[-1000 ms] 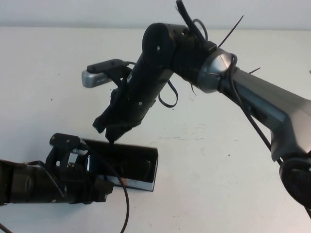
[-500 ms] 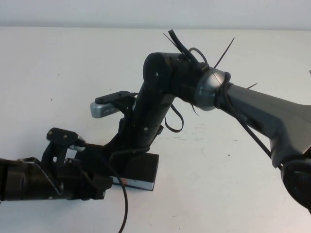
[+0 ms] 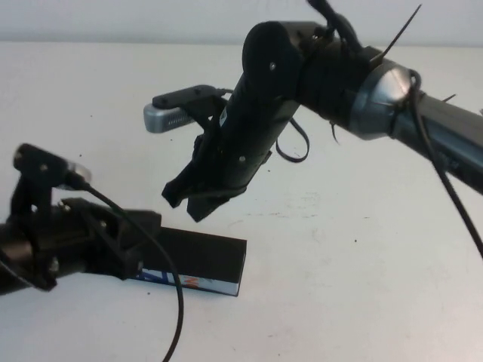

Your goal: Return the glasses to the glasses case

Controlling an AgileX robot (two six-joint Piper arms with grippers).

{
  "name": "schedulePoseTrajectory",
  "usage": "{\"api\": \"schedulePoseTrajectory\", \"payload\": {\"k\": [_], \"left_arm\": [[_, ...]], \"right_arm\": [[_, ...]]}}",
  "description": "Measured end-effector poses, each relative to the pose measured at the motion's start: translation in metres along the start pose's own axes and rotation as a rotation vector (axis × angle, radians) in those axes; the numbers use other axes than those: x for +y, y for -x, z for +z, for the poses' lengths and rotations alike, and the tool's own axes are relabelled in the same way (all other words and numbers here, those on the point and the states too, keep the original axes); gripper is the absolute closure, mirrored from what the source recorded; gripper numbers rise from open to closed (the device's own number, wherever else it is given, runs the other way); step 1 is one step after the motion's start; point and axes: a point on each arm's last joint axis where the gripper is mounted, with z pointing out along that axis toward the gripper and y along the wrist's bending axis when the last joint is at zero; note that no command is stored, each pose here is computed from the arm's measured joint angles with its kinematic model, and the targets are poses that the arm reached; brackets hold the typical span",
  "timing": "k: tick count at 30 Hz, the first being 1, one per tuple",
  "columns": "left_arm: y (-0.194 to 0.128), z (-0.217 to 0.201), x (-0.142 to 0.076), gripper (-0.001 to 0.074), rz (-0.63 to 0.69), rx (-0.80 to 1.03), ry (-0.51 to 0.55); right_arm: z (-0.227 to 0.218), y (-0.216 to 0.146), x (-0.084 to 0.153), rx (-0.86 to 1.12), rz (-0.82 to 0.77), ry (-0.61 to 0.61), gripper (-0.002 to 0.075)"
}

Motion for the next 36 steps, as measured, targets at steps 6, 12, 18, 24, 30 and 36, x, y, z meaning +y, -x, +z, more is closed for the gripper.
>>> {"api": "schedulePoseTrajectory", "payload": {"k": [6, 12, 18, 24, 30, 36], "left_arm": [[0.029, -0.065, -0.027, 0.0735, 0.147, -0.290, 0.159], [0.029, -0.134, -0.058, 0.0735, 0.281, -0.574, 0.297], [-0.017, -0.157, -0.061, 0.0735, 0.275, -0.697, 0.398], [-0.079, -0.141, -0.037, 0.0735, 0.108, -0.696, 0.496], [-0.115, -0.122, -0.021, 0.0735, 0.121, -0.596, 0.548], [-0.115, -0.123, -0.018, 0.0735, 0.113, -0.592, 0.590]], "right_arm": [[-0.067, -0.007, 0.022, -0.126, -0.011, -0.057, 0.0737], [-0.129, -0.053, 0.054, -0.196, -0.041, -0.143, 0.0737], [-0.163, -0.135, 0.068, -0.201, -0.021, -0.158, 0.0737], [-0.173, -0.216, 0.067, -0.378, 0.020, -0.152, 0.0737], [-0.148, -0.272, 0.054, -0.602, 0.051, -0.121, 0.0737], [-0.118, -0.293, 0.039, -0.806, 0.066, -0.117, 0.0737]]}}
